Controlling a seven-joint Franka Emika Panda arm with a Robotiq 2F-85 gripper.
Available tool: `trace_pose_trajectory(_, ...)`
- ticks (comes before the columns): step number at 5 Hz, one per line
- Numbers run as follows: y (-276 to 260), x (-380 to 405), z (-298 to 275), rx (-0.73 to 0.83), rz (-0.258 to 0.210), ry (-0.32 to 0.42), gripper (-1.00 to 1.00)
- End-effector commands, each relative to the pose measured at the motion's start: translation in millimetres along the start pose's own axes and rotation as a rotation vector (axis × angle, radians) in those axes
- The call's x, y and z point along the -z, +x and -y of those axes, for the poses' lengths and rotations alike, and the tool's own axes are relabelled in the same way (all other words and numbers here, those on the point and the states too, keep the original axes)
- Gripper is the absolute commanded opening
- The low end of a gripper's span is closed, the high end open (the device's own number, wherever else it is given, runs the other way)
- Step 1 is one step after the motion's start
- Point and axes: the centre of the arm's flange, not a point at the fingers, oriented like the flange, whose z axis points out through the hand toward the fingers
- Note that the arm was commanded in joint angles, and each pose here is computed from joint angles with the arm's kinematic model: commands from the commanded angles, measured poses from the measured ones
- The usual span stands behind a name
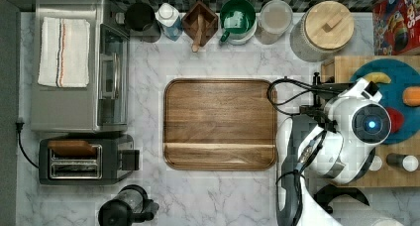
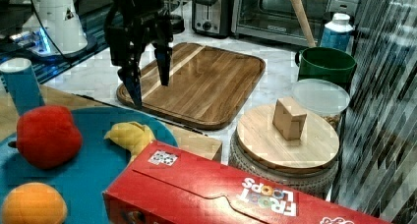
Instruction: Open the drawer.
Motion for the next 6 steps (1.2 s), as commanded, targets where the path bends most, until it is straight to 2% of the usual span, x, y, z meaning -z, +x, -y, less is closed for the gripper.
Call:
trace_pose_trajectory(1,-3.0,-17.0,46.1,0.034,-0.029,0.006,1.0)
trace_pose_trajectory(4,-17.5,-61.2,47.1,0.004,-0.109,-0.034,1.0)
trace_pose_trajectory(6,-20.8,-69.9,59.6,-0.043,-0.104,-0.033,1.0)
